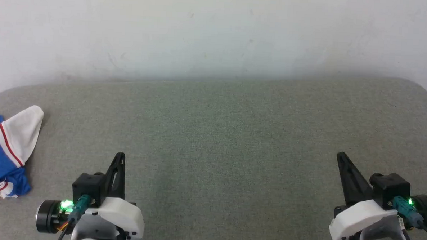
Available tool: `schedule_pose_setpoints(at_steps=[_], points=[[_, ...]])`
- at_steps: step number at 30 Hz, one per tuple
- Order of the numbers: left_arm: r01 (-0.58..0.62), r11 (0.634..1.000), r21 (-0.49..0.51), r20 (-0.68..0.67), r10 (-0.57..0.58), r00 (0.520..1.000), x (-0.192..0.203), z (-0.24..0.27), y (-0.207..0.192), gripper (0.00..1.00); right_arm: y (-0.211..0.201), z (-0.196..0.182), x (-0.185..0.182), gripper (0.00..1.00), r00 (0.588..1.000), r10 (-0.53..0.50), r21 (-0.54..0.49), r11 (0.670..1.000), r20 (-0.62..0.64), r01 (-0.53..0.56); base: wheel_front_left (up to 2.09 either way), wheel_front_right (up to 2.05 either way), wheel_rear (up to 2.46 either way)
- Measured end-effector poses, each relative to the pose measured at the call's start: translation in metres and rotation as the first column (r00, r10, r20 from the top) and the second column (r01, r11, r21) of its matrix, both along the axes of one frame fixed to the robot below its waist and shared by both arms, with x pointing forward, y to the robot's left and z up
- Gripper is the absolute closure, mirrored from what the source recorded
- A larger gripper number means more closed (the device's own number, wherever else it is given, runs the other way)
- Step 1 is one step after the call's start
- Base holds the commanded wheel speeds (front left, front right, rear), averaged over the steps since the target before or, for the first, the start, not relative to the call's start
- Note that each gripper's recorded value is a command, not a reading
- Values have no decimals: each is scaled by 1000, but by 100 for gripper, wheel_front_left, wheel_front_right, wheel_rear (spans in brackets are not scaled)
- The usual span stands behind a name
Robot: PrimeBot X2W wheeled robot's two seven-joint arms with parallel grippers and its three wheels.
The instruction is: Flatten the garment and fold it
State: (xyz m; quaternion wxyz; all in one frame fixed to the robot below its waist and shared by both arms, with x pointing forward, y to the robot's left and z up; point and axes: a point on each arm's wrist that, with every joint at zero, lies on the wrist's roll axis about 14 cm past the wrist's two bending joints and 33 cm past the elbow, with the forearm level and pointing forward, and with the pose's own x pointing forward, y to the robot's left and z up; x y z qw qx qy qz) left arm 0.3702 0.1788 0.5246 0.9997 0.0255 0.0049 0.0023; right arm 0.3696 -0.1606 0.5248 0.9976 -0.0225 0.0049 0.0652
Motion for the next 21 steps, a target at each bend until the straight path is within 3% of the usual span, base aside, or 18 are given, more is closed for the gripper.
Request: schedule_pose_setpoints(at_steps=[21], points=[[0, 1000, 0, 0, 0, 1000, 0, 0, 0, 100, 0, 0, 0, 100, 1000, 0, 0, 1000, 0, 0, 0, 0, 0]])
